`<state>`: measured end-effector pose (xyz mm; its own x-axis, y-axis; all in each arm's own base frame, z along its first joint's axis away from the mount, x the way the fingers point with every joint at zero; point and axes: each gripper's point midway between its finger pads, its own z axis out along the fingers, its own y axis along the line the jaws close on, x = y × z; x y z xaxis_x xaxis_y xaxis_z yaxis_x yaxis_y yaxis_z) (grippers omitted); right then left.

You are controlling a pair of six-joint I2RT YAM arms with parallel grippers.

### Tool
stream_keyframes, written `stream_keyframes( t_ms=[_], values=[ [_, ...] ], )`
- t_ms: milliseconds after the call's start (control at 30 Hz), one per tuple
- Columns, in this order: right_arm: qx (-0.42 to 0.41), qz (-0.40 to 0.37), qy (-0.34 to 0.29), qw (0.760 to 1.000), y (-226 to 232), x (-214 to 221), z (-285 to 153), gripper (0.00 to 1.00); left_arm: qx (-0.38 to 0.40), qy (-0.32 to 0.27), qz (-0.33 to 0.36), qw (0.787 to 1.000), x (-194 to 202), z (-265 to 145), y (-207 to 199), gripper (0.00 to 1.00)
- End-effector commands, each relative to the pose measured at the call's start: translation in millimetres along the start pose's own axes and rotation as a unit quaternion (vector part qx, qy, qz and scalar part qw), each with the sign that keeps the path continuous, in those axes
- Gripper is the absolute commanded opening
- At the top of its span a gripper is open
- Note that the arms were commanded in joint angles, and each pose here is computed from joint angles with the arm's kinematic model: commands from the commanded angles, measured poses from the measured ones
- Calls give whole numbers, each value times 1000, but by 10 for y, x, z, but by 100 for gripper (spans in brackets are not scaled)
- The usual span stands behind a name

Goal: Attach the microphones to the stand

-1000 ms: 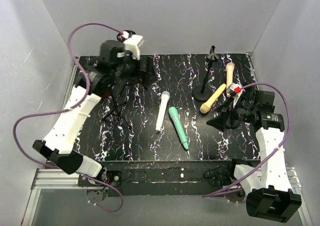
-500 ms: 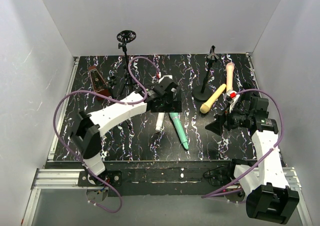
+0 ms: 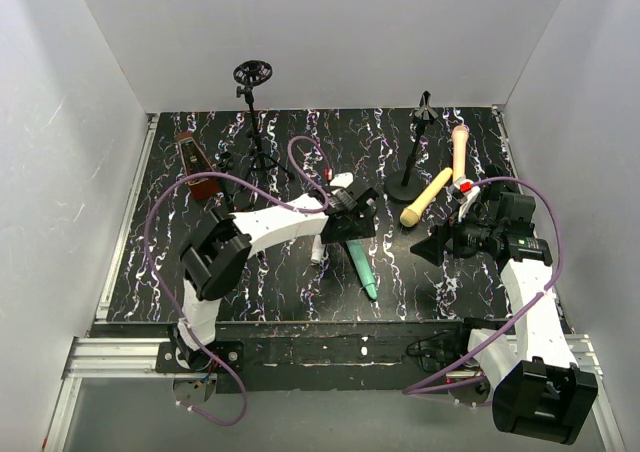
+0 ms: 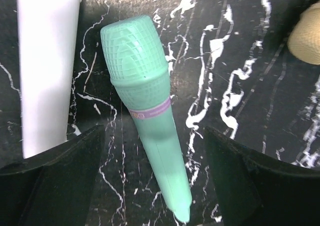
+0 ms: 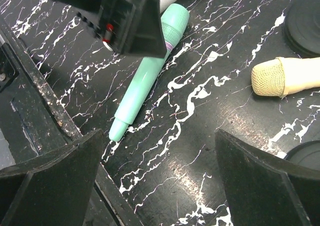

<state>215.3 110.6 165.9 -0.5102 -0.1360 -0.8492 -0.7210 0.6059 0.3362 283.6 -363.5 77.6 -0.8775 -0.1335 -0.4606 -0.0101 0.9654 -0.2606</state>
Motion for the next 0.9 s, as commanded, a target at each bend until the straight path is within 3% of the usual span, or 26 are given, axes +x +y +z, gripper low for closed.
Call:
stream_keyframes(
  t_ms=[0,467,667,767,867],
  values=[
    [5,-15,-11,1000,-48,-68,4,98,-10,-20,-15,1000,-7,143,-49,78],
    [-5,-24,-12,1000,1,-66,-5,98,-42,-12,-13,999,211,495,59,59],
    [-9,-26,-13,1000,26,-69,-13,98,-36,-15,-2,999,205,545,-1,33],
    [-9,-33,-15,999,37,-80,-22,98,-26,-21,10,999,153,492,-45,14],
    [-11,-35,-14,999,55,-79,-29,98,11,-46,28,998,-25,258,-197,7]
  ],
)
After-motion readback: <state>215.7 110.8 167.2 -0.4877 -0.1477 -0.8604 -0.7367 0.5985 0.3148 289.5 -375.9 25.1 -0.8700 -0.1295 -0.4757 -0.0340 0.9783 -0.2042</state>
